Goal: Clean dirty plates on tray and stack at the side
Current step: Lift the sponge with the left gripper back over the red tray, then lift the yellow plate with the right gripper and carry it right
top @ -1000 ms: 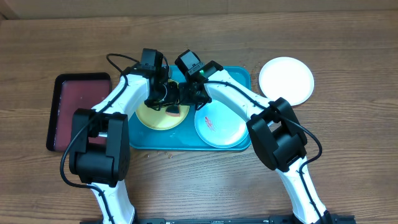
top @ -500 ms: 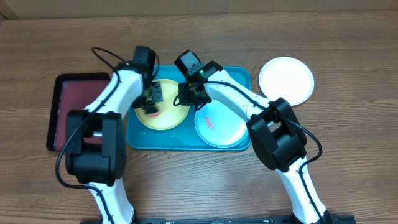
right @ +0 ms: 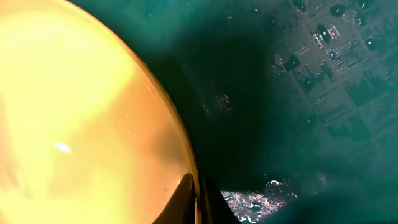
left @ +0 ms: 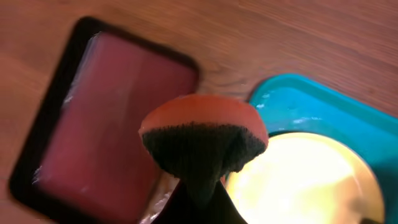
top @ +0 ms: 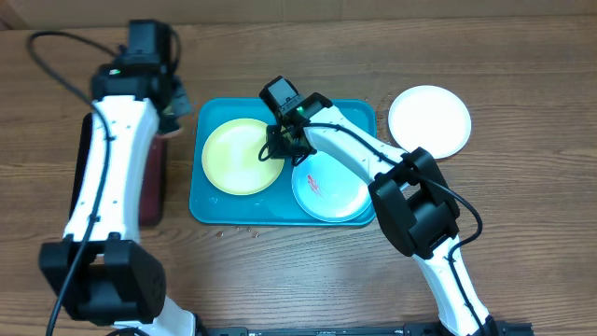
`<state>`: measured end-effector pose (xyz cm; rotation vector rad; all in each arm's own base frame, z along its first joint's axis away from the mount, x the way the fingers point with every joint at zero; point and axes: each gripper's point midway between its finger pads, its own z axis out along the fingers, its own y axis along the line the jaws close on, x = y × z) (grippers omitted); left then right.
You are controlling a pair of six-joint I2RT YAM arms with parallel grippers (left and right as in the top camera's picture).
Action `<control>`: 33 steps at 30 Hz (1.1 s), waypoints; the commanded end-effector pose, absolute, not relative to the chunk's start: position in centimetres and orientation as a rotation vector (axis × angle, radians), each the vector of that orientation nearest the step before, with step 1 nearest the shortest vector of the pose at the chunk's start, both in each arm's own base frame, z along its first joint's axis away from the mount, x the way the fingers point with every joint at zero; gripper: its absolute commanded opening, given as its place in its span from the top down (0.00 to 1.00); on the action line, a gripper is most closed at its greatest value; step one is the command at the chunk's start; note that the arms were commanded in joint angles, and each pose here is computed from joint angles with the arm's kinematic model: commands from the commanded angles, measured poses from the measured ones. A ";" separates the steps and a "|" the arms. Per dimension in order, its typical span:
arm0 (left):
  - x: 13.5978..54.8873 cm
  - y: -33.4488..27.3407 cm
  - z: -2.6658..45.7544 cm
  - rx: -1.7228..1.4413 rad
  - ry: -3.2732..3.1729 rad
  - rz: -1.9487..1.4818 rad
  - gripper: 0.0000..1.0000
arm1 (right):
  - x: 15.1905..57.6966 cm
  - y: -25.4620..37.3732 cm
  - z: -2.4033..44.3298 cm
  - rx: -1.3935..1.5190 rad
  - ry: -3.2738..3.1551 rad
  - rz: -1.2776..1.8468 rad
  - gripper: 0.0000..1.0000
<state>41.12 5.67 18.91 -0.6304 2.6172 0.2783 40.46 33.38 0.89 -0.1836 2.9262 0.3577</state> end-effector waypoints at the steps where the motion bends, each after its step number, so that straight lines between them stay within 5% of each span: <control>1: 39.6 8.8 17.9 -0.819 2.620 0.306 0.96 | 41.2 30.7 -1.4 -0.211 2.914 0.151 0.96; 10: 34.8 11.8 12.1 -1.083 2.762 0.118 0.96 | 42.0 32.3 4.0 -0.309 2.817 0.143 0.96; 27: 33.8 12.9 10.5 -1.147 2.763 0.113 0.96 | 41.9 34.8 19.9 -0.519 1.978 -0.804 0.96; 33: 33.8 12.9 10.5 -1.147 2.763 0.112 0.96 | 41.0 36.5 22.0 -0.656 1.845 -0.946 0.96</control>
